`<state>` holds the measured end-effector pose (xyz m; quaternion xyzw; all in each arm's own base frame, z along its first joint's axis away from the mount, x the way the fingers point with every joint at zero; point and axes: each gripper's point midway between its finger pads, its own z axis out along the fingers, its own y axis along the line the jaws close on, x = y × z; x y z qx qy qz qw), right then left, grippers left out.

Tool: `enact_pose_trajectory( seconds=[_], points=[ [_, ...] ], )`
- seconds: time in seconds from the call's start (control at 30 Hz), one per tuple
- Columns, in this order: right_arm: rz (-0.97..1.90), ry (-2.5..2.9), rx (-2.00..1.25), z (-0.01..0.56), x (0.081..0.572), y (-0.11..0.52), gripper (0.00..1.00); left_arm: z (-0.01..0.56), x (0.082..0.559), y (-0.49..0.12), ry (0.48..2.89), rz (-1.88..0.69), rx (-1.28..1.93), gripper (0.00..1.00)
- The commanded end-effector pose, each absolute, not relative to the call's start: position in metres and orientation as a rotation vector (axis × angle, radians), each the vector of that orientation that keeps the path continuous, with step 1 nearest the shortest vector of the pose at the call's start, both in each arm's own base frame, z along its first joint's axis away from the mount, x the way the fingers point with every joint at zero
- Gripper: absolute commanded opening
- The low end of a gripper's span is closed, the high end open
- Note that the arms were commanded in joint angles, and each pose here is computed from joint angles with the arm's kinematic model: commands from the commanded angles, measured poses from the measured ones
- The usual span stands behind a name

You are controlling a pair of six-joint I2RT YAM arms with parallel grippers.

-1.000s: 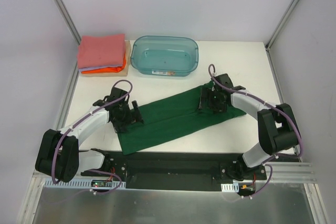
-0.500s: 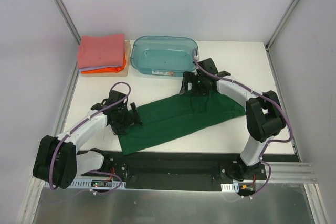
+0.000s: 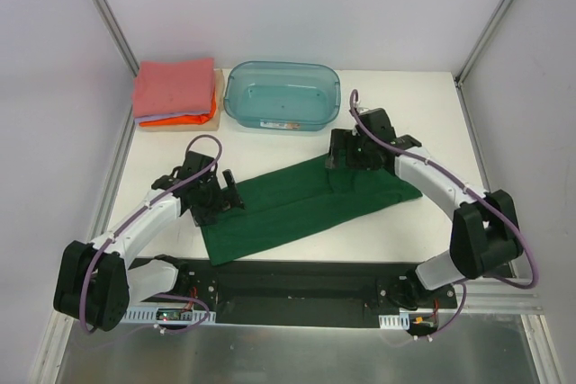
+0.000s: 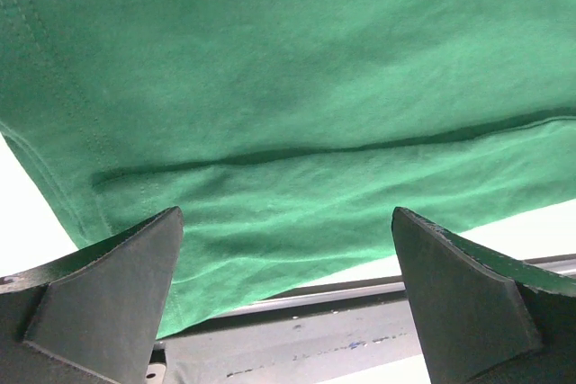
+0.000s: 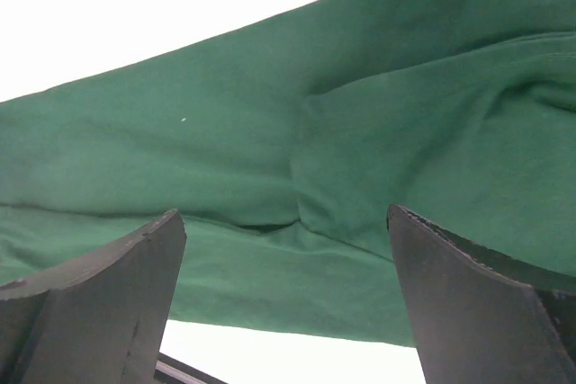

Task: Fold and stack the t-shirts
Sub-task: Fold the other side of the tshirt into a rectangle, then rotate the tshirt 75 degrees

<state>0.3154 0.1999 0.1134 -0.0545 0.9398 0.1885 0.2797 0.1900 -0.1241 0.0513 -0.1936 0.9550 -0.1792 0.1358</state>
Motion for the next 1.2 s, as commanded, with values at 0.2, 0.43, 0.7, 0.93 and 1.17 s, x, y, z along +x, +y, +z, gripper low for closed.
enact_pose_trajectory(
  seconds=[0.2,0.43,0.7,0.93,1.17],
  points=[
    [0.513,2.547,-0.108,0.083,0.395,0.205,0.96,0.076,0.207,-0.131,2.705,-0.582,-0.523,0.99],
    [0.488,2.544,-0.126,0.089,0.41,0.207,0.96,0.084,0.213,-0.135,2.687,-0.609,-0.496,0.99],
    [0.509,2.579,0.04,0.088,0.307,0.169,0.96,0.093,0.241,-0.158,2.662,-0.726,-0.393,0.99],
    [0.412,2.691,0.197,0.052,0.291,0.134,0.96,0.064,0.255,-0.176,2.768,-0.736,-0.416,0.99],
    [0.382,2.816,0.335,0.017,0.322,0.101,0.96,0.041,0.238,-0.192,2.85,-0.769,-0.409,0.99]
  ],
)
